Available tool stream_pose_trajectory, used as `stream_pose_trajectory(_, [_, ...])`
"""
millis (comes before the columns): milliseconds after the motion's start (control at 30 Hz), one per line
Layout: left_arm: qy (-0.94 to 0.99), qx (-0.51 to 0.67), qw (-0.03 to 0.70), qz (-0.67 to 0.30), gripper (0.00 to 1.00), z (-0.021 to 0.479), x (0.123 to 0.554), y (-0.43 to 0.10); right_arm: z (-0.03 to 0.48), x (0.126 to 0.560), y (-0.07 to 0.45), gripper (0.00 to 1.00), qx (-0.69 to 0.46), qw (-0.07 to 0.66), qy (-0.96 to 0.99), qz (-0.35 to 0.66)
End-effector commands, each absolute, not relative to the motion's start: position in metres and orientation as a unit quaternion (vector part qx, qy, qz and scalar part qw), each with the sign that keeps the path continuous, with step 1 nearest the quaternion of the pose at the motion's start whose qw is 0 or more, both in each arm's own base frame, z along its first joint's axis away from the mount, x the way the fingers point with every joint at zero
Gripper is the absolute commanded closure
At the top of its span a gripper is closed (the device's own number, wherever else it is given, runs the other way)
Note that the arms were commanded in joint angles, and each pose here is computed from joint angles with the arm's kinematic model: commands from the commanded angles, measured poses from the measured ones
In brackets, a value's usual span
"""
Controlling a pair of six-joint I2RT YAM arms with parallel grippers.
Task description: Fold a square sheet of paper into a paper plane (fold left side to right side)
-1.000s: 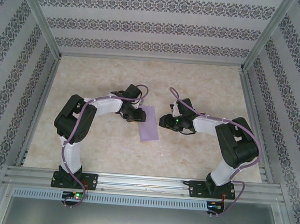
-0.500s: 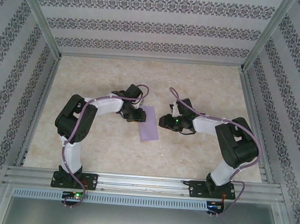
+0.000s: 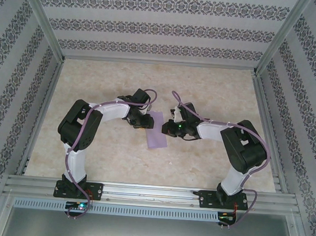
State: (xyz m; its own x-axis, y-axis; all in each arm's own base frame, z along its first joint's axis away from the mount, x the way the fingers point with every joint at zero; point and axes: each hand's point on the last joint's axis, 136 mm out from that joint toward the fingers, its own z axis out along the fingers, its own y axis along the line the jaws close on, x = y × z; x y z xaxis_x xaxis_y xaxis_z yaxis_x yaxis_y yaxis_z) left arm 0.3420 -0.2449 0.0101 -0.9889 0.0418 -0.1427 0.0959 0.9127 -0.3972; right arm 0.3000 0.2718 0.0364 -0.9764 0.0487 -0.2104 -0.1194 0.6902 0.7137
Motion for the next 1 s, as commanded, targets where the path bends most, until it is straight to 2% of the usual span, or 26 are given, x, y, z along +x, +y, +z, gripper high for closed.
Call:
stream_pose_trajectory(0, [0.996, 0.039, -0.001, -0.082, 0.61, -0.068, 0.308, -0.201, 0.043, 0.303, 0.286, 0.97, -0.031, 0.106, 0.903, 0.414])
stream_pose_trajectory(467, [0.995, 0.035, 0.020, -0.092, 0.60, -0.054, 0.315, -0.204, -0.010, 0.285, 0.268, 1.00, -0.002, 0.049, 0.935, 0.351])
stream_pose_trajectory(700, [0.989, 0.035, 0.095, -0.109, 0.55, 0.009, 0.340, -0.205, -0.035, 0.269, 0.243, 1.00, 0.000, 0.028, 0.962, 0.271])
stream_pose_trajectory(967, [0.969, 0.032, 0.193, -0.150, 0.47, 0.094, 0.349, -0.196, -0.044, 0.264, 0.239, 1.00, 0.001, 0.019, 0.966, 0.257])
